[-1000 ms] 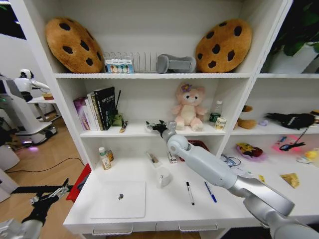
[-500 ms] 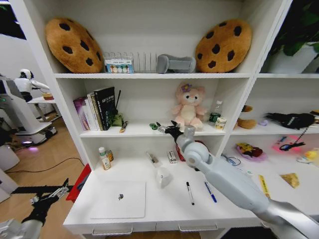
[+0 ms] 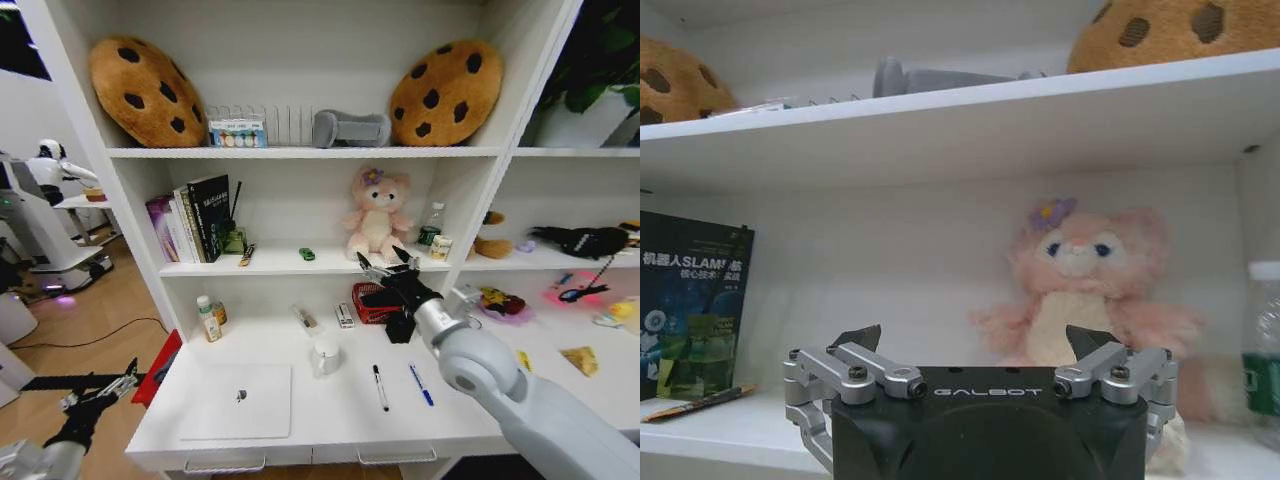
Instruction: Organize the objects on the table.
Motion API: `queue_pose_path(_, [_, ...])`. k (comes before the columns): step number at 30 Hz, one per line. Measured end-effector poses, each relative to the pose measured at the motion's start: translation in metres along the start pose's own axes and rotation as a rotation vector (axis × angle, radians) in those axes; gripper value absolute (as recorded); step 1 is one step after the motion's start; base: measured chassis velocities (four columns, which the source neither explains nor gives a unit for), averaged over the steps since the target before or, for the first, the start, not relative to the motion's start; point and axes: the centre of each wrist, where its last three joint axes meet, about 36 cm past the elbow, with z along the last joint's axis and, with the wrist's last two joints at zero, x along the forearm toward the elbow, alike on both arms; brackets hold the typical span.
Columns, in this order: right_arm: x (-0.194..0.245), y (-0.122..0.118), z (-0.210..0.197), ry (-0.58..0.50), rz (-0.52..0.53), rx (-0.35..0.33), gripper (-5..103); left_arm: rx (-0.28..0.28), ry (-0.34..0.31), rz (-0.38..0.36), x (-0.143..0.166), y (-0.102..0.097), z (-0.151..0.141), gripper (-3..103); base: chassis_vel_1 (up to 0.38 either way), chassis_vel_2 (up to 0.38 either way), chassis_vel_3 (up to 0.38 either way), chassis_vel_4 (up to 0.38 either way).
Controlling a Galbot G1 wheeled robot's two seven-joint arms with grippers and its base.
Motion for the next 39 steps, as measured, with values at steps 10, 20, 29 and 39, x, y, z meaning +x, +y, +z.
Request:
queue_pose_path(10, [0.074,-0.002,0.063,0.132,0.212,0.026,100,0.000,0.000,0.000,0.000,0.000,0.000,100,0.000,0.000,0.000,0.000])
queue_pose_path(20, [0.075,0.007,0.081,0.473,0.273,-0.111,100,0.000,0.000,0.000,0.000,0.000,0.000,100,0.000,0.000,0.000,0.000])
queue_pose_path(29, [0.021,-0.020,0.066,0.842,0.281,-0.112,100,0.000,0.000,0.000,0.000,0.000,0.000,100,0.000,0.000,0.000,0.000])
queue_pose_path(39, [-0.007,-0.032,0.091,0.935,0.246,-0.185,100,0.000,0.000,0.000,0.000,0.000,0.000,100,0.000,0.000,0.000,0.000])
